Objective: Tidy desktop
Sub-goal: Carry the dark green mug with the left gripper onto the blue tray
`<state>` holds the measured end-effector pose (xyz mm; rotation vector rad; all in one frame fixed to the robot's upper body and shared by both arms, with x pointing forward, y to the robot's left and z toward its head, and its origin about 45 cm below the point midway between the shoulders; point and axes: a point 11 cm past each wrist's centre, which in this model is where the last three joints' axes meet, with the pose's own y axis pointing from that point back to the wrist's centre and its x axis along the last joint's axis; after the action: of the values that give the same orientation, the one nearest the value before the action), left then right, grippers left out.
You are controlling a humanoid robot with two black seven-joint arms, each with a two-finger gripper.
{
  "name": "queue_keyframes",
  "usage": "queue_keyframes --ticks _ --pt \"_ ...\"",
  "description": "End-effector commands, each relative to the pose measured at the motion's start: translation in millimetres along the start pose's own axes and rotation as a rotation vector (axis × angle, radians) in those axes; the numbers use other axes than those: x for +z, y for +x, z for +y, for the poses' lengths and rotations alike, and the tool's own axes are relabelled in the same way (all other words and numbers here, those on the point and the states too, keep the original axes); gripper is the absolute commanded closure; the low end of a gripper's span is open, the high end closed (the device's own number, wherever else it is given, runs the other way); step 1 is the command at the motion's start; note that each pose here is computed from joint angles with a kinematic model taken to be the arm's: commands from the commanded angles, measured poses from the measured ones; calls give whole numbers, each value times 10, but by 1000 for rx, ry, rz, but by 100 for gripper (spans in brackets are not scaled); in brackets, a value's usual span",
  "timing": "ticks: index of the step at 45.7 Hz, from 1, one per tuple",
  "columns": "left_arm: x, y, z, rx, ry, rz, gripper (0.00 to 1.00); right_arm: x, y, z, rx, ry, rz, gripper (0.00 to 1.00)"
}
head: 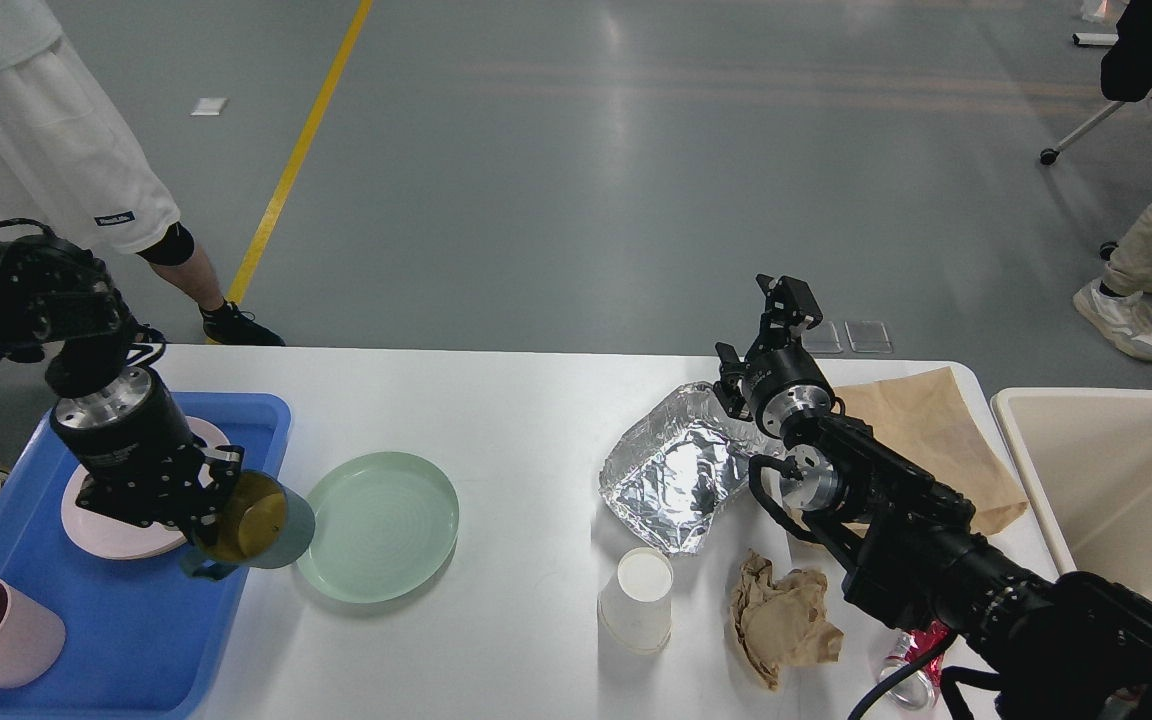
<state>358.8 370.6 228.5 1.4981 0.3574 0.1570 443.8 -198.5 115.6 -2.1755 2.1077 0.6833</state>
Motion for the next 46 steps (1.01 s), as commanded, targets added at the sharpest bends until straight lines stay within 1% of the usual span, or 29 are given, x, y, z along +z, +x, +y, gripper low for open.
queue_keyframes --ticks 1,7,19,22,26,37,46 --pt "-322 115 -24 41 18 61 100 0 1 0 1 0 -1 0" --pt "-678 128 -90 54 33 132 100 0 1 0 1 0 -1 0" --pt "-965 10 -232 19 55 188 100 0 1 0 1 0 -1 0" --pt "-1007 -7 -245 16 56 197 100 0 1 0 1 0 -1 0" --pt "-1084 -81 -361 -13 68 210 100 0 -1 0 -1 0 -1 0" --pt "-1182 -195 -534 -57 88 223 100 0 0 0 0 0 1 0" --pt "-1196 -184 -548 -53 91 223 100 0 1 0 1 0 -1 0"
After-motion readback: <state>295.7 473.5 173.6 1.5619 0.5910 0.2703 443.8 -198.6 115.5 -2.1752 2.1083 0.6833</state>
